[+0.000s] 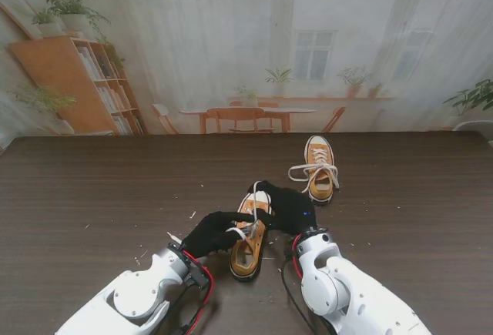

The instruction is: Tie the shoelaces into a bow on the shoes

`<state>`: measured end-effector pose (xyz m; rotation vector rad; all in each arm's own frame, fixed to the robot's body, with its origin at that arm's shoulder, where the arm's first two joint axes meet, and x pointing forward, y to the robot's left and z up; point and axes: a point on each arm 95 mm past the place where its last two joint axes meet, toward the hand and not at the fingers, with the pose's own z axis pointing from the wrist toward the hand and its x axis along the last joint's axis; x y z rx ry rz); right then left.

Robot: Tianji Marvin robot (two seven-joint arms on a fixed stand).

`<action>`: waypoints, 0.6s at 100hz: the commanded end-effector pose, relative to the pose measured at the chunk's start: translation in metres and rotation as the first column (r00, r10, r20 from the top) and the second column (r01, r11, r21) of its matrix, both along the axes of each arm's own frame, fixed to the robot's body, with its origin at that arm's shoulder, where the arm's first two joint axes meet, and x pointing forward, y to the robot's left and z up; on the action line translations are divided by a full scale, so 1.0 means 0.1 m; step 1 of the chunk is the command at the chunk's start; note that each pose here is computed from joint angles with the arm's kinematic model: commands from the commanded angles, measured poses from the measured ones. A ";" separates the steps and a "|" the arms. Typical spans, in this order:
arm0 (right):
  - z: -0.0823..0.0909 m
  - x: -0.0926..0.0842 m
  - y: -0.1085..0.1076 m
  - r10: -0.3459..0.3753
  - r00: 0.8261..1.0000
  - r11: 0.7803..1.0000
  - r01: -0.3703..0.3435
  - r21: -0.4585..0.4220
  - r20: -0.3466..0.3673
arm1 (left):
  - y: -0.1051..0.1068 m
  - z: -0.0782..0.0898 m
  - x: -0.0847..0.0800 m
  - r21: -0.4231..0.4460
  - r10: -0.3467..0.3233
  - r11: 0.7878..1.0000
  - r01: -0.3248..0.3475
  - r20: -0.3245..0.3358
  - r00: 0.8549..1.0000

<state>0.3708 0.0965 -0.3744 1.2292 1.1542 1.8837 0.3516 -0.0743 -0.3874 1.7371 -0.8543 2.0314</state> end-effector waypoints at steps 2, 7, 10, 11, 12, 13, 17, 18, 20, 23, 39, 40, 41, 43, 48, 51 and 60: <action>0.01 0.04 0.05 0.009 1.000 1.000 -0.009 0.013 -0.011 | -0.03 0.00 -0.03 0.002 -0.035 0.999 0.035 0.001 0.999; -0.01 0.06 0.06 0.008 1.000 1.000 -0.008 0.024 -0.016 | -0.04 0.00 -0.04 -0.001 -0.041 0.999 0.041 0.002 0.999; -0.02 0.07 0.06 0.007 1.000 1.000 -0.007 0.029 -0.019 | -0.05 0.00 -0.04 -0.002 -0.046 0.999 0.046 0.004 0.999; -0.02 0.08 0.06 0.007 1.000 0.999 -0.006 0.031 -0.020 | -0.05 0.00 -0.04 -0.002 -0.047 0.999 0.047 0.004 0.999; -0.02 0.08 0.07 0.007 1.000 0.999 -0.006 0.033 -0.021 | -0.05 0.00 -0.04 -0.003 -0.049 0.999 0.049 0.005 0.999; -0.03 0.08 0.07 0.007 1.000 0.999 -0.006 0.035 -0.021 | -0.05 0.00 -0.04 -0.003 -0.050 0.999 0.050 0.005 0.999; -0.04 0.10 0.07 0.007 1.000 0.999 -0.006 0.041 -0.025 | -0.05 0.00 -0.05 -0.003 -0.054 0.999 0.054 0.006 0.999; -0.04 0.10 0.07 0.007 1.000 0.999 -0.006 0.042 -0.026 | -0.05 0.01 -0.05 -0.003 -0.055 0.998 0.055 0.007 0.998; -0.04 0.11 0.08 0.007 1.000 0.999 -0.006 0.043 -0.027 | -0.06 0.01 -0.05 -0.002 -0.057 0.998 0.057 0.007 0.998; -0.06 0.12 0.08 0.005 1.000 0.999 -0.004 0.042 -0.027 | -0.06 0.01 -0.05 -0.002 -0.059 0.998 0.059 0.009 0.998; -0.11 0.18 0.08 -0.014 0.999 0.998 0.016 0.059 -0.030 | -0.06 0.03 -0.07 -0.002 -0.058 0.998 0.058 0.013 0.998; -0.11 0.19 0.09 -0.015 0.999 0.998 0.017 0.059 -0.030 | -0.06 0.03 -0.07 -0.002 -0.058 0.998 0.058 0.013 0.998; -0.11 0.19 0.09 -0.016 0.999 0.998 0.018 0.059 -0.030 | -0.05 0.04 -0.07 -0.002 -0.058 0.998 0.058 0.013 0.998; -0.11 0.19 0.08 -0.017 0.999 0.998 0.019 0.058 -0.031 | -0.05 0.04 -0.07 -0.001 -0.057 0.998 0.057 0.014 0.998; -0.12 0.20 0.09 -0.019 0.999 0.998 0.022 0.062 -0.033 | -0.05 0.04 -0.07 0.000 -0.057 0.998 0.057 0.014 0.998; -0.12 0.21 0.09 -0.020 0.999 0.998 0.022 0.067 -0.033 | -0.05 0.04 -0.07 0.001 -0.059 0.998 0.059 0.014 0.998; -0.12 0.21 0.10 -0.019 0.999 0.997 0.021 0.071 -0.030 | -0.06 0.04 -0.06 0.000 -0.063 0.998 0.063 0.015 0.998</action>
